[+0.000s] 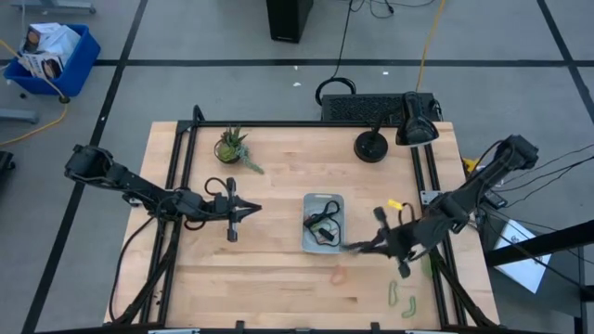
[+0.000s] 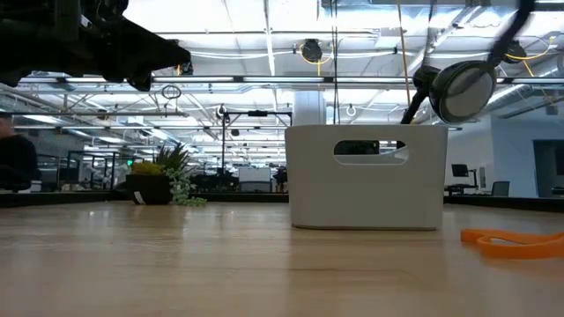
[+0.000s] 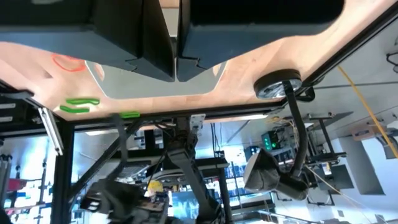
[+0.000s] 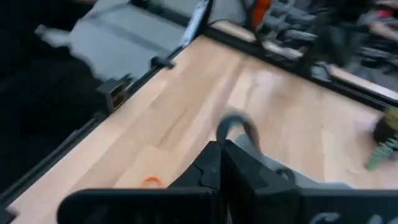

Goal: Pick and place rubber bands into bin
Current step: Put the black rubber band into the white bin

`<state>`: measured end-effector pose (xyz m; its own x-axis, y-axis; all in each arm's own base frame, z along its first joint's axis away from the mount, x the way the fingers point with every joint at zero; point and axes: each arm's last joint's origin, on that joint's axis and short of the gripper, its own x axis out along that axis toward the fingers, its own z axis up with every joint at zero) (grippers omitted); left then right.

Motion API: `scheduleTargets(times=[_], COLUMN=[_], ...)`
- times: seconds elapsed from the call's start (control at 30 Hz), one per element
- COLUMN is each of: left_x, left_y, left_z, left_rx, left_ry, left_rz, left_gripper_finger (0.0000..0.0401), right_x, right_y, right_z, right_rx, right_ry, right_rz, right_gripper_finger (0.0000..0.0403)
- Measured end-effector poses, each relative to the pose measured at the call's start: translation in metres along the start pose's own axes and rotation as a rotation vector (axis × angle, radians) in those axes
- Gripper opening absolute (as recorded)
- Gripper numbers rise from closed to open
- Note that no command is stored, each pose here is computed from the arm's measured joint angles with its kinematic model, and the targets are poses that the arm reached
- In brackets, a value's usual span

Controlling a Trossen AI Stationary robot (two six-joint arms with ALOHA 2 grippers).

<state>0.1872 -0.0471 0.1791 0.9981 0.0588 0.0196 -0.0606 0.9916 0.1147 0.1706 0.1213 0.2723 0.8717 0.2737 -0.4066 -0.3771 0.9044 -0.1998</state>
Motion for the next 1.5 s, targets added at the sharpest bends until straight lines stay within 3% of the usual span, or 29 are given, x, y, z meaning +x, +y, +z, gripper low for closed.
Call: scheduleTargets(times=[0.23,0.37,0.53,0.7,1.03,1.3,1.4,1.5], left_x=[0.000,0.000,0.000,0.001,0.001,0.001,0.001,0.001], left_y=[0.000,0.000,0.001,0.004,0.005,0.005,0.005,0.005], left_z=[-0.001,-0.001,-0.001,-0.002,-0.002,-0.002,-0.003,-0.004], left_rx=[0.005,0.005,0.011,0.005,0.004,0.005,0.009,0.012], left_ry=[0.014,0.014,0.014,0.015,0.016,0.019,0.030,0.038], left_rz=[-0.001,0.002,0.012,0.030,0.033,0.033,0.031,0.030], left_gripper_finger=[0.0026,0.0026,0.0026,0.0026,0.0026,0.0026,0.0026,0.0026], right_x=[-0.017,-0.023,-0.028,-0.026,0.018,0.056,0.061,0.061], right_y=[-0.005,-0.011,-0.023,-0.040,-0.072,-0.087,-0.088,-0.089], right_z=[-0.064,-0.082,-0.074,-0.055,-0.045,-0.068,-0.074,-0.074], right_rx=[0.077,0.116,0.097,0.058,0.092,0.190,0.219,0.250], right_ry=[-0.106,-0.174,-0.236,-0.337,-0.268,-0.141,-0.109,-0.105], right_rz=[-0.135,-0.203,-0.261,-0.238,-0.117,-0.068,-0.072,-0.071], right_gripper_finger=[0.0000,0.0000,0.0000,0.0000,0.0000,0.0000,0.0018,0.0064])
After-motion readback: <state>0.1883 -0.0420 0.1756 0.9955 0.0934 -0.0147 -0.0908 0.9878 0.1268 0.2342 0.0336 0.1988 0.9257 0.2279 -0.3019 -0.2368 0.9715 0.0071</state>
